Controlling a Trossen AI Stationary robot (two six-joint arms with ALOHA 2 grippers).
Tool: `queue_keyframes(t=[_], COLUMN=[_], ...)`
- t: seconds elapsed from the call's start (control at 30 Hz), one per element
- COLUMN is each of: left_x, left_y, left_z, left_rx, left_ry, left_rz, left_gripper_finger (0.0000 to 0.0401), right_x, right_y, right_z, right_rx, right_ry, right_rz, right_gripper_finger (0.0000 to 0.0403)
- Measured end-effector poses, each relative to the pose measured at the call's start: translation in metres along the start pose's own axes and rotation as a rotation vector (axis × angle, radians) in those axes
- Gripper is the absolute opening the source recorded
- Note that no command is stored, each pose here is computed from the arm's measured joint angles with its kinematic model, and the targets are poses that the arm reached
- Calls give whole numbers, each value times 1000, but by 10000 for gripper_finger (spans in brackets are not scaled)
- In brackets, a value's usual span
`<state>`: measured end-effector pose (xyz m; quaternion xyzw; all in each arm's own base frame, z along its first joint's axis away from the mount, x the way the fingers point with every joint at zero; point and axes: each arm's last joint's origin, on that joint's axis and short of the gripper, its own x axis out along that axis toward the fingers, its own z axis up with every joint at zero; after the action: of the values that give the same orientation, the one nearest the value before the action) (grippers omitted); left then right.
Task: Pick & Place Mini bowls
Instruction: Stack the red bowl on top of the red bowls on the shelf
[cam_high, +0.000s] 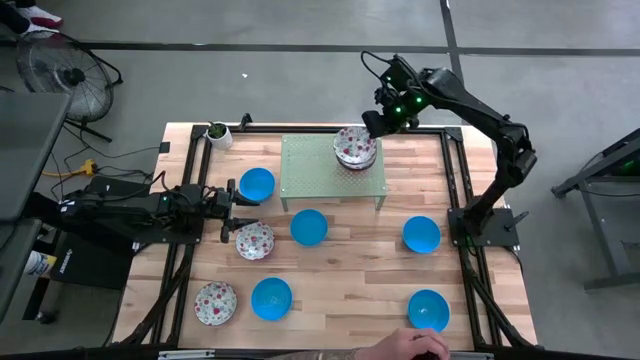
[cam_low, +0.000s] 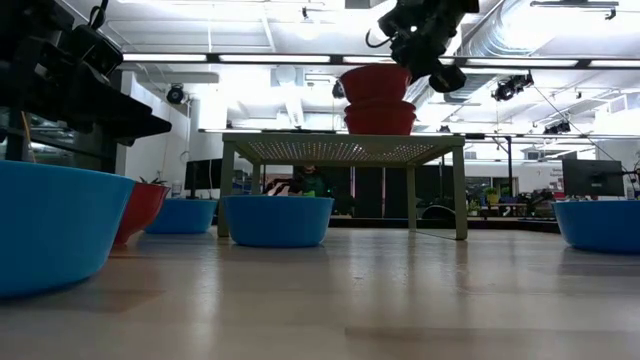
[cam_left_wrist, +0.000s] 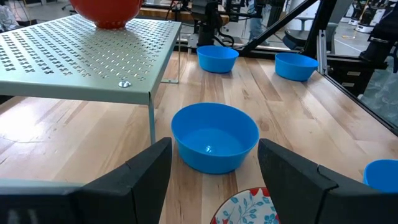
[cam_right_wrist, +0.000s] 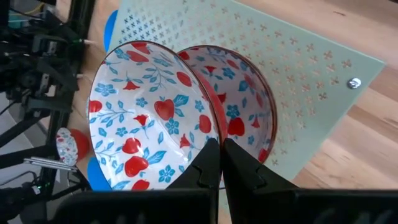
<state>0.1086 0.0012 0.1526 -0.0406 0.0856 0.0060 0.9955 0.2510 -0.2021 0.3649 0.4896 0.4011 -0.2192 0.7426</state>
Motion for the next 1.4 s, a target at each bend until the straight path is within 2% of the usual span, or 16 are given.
queue_keyframes(t=[0.3,1.4], left_x=[0,0], left_y=[0,0], left_z=[0,0], left_rx=[0,0], left_ry=[0,0], left_rz=[0,0], left_gripper_finger=[234,234], right_x=[-1,23], right_y=[-8,-17], right_z=[1,10], right_rx=[-11,-55], right_ry=[12,48], right_rz=[-60,-54], right_gripper_finger=[0,0])
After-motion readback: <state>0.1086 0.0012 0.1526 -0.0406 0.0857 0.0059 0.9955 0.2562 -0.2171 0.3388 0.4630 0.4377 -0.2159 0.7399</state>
